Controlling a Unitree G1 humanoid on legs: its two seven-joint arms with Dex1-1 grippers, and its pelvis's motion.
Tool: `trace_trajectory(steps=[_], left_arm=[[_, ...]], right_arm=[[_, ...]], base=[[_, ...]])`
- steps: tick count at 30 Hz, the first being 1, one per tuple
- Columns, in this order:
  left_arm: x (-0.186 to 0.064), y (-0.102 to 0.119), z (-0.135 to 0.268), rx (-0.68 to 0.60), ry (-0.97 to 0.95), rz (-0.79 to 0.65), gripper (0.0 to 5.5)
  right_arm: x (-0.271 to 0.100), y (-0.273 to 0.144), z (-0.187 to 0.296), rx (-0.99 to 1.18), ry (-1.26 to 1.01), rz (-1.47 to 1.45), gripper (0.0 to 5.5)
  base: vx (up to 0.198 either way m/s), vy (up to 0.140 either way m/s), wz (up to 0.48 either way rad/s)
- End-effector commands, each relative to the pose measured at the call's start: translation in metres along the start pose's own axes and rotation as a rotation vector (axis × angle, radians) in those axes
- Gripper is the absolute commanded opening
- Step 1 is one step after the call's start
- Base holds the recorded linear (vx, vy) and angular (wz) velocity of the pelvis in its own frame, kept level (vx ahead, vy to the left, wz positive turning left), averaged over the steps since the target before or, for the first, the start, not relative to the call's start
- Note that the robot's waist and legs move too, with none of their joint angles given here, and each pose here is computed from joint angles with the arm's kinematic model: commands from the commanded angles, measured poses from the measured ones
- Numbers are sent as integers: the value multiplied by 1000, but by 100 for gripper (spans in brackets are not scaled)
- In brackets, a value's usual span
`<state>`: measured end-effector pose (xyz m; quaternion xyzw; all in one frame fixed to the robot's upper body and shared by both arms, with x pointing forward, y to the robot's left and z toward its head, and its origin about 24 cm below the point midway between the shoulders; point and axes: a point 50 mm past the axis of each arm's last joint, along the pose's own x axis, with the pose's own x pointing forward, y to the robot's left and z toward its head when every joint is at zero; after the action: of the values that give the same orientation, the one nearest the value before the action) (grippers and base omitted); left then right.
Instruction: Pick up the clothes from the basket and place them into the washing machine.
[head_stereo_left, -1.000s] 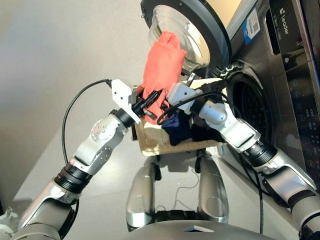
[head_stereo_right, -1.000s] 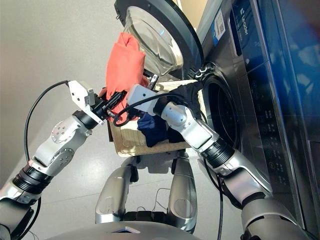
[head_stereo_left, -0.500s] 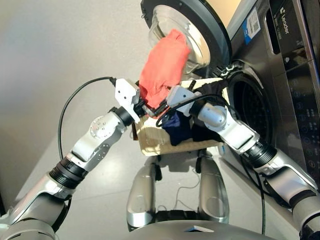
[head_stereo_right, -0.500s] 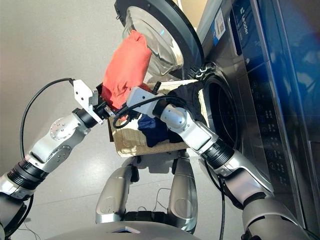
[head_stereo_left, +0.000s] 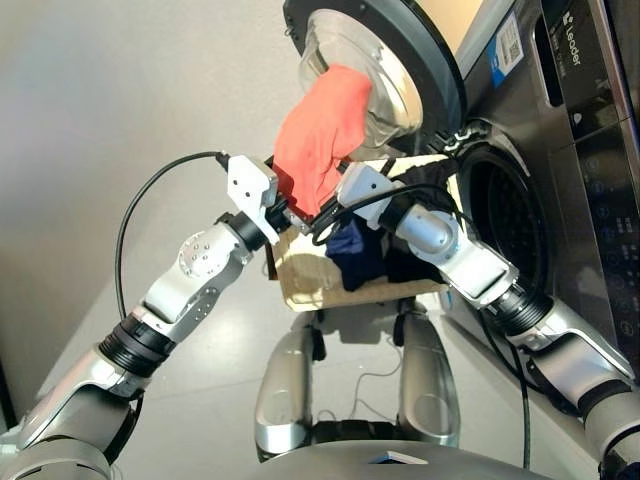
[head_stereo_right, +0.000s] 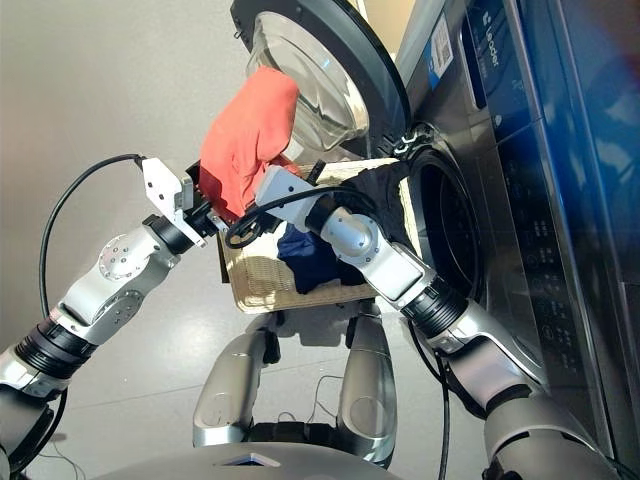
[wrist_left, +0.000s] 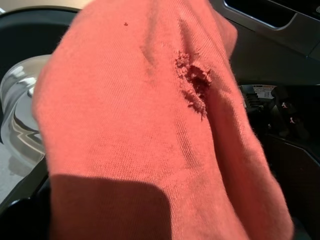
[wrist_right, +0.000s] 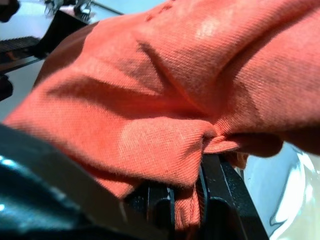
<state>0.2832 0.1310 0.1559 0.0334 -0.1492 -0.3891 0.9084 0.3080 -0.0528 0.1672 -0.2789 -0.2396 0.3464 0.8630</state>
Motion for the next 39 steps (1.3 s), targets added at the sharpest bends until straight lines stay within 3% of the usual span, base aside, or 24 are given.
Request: trace_trajectory(steps=[1,4,11,17,33,39], left_arm=[[-15,-13,-14,-7,57,-43,550],[-15,-13,-15,-11,50,-38,550],[-16,-7,-23,-60,-72,181,550],[-8,-7,-21,-66,-144,274,550],[0,-11,-13,-95,-234,328,550],[8,-16,-10,-130,-269,329,550]], right_arm=[[12,-19,63,87,-389,-184,0],[6,-21,47,131,-338,-237,0],[-41,-27,-35,167,-14,-485,0],[-65,-27,-70,217,140,-612,0],[-111,-35,-129,360,401,-995,0],[-127,-71,-133,327,413,-1256,0]], base=[[0,0,0],[0,0,0],[0,0,0],[-2,-4,30],[0,0,0],[-25,-7,104]])
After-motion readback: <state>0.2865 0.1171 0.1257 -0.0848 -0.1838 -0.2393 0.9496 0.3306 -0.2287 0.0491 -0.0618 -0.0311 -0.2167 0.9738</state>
